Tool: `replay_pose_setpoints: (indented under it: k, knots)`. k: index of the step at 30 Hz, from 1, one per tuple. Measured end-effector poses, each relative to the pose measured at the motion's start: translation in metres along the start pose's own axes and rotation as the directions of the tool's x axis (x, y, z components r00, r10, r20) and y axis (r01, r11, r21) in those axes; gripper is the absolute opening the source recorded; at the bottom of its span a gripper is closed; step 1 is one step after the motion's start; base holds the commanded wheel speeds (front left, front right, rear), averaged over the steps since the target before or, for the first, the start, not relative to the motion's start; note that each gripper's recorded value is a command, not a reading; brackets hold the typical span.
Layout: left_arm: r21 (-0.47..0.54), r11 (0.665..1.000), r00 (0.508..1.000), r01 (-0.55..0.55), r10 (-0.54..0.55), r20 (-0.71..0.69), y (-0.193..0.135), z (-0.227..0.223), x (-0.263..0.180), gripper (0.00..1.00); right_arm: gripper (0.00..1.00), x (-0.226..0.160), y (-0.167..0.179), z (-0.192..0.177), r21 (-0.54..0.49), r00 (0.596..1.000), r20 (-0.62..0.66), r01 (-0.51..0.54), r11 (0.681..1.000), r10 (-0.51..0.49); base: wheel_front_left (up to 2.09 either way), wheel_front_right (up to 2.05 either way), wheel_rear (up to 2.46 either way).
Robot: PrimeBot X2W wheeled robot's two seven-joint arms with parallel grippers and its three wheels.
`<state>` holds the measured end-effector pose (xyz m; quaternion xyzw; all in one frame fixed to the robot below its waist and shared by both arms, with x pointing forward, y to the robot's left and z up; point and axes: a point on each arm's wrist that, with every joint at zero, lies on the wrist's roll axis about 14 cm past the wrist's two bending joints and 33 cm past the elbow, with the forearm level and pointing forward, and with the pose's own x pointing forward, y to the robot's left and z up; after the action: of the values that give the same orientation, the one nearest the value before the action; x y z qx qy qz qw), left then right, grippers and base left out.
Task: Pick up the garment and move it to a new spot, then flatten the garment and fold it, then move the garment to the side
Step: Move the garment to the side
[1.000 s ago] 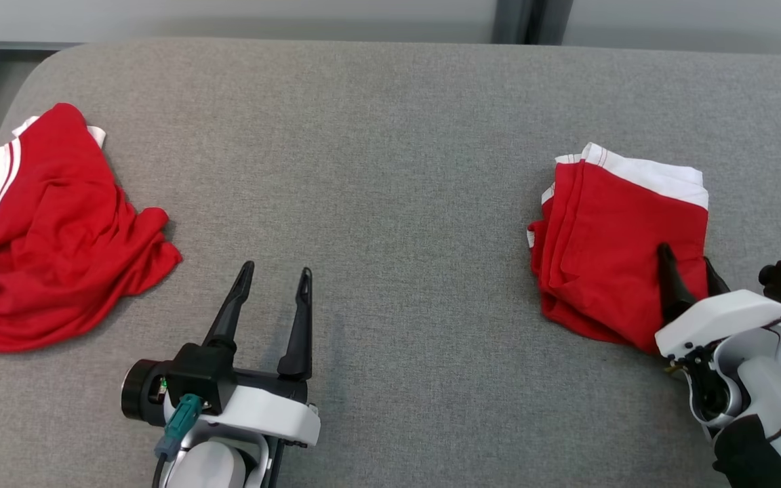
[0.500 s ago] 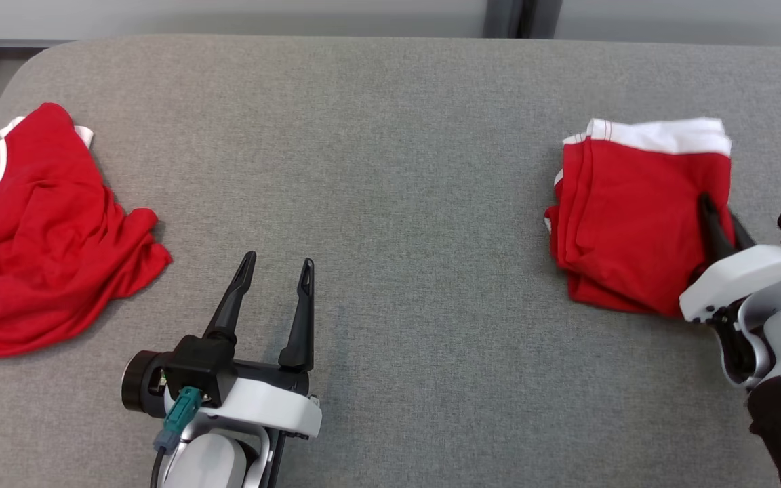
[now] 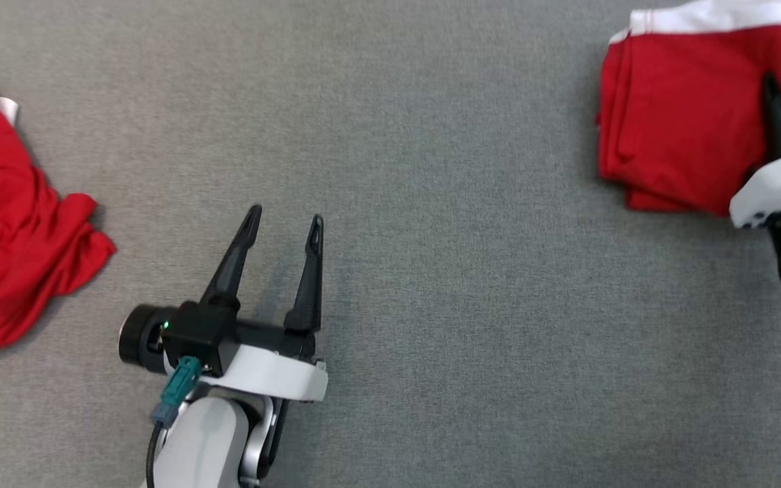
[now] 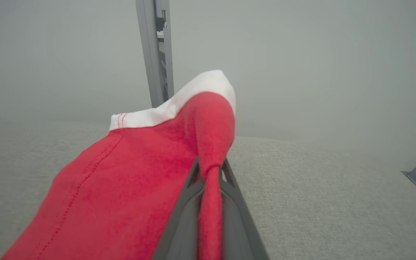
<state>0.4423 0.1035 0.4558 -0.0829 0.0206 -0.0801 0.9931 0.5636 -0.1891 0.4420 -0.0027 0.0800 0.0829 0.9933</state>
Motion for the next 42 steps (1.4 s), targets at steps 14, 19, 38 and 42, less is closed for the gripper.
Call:
replay_pose_setpoints:
  k: [14,19,38,42]
  knots:
    - [0.036,0.972,0.971,0.233,-0.235,0.048,-0.059,-0.012,0.054,1.00,0.00,0.013,-0.077,0.004,-0.077,0.986,0.014,0.168,0.983,-0.167,0.00,0.00,0.00]
    - [0.044,0.956,0.956,0.291,-0.292,0.036,-0.072,-0.024,0.060,1.00,0.00,0.002,-0.102,0.005,-0.077,0.971,0.021,0.238,0.968,-0.237,0.00,0.00,0.00]
    - [0.073,0.947,0.949,0.313,-0.315,0.020,-0.063,-0.035,0.065,1.00,0.00,0.023,-0.145,-0.004,-0.450,0.971,-0.048,0.188,0.873,-0.234,0.00,0.00,0.00]
    - [0.085,0.953,0.955,0.292,-0.295,0.027,-0.053,-0.031,0.066,1.00,0.00,0.034,-0.143,-0.012,-0.520,0.975,-0.080,0.138,0.843,-0.209,0.00,0.00,0.00]
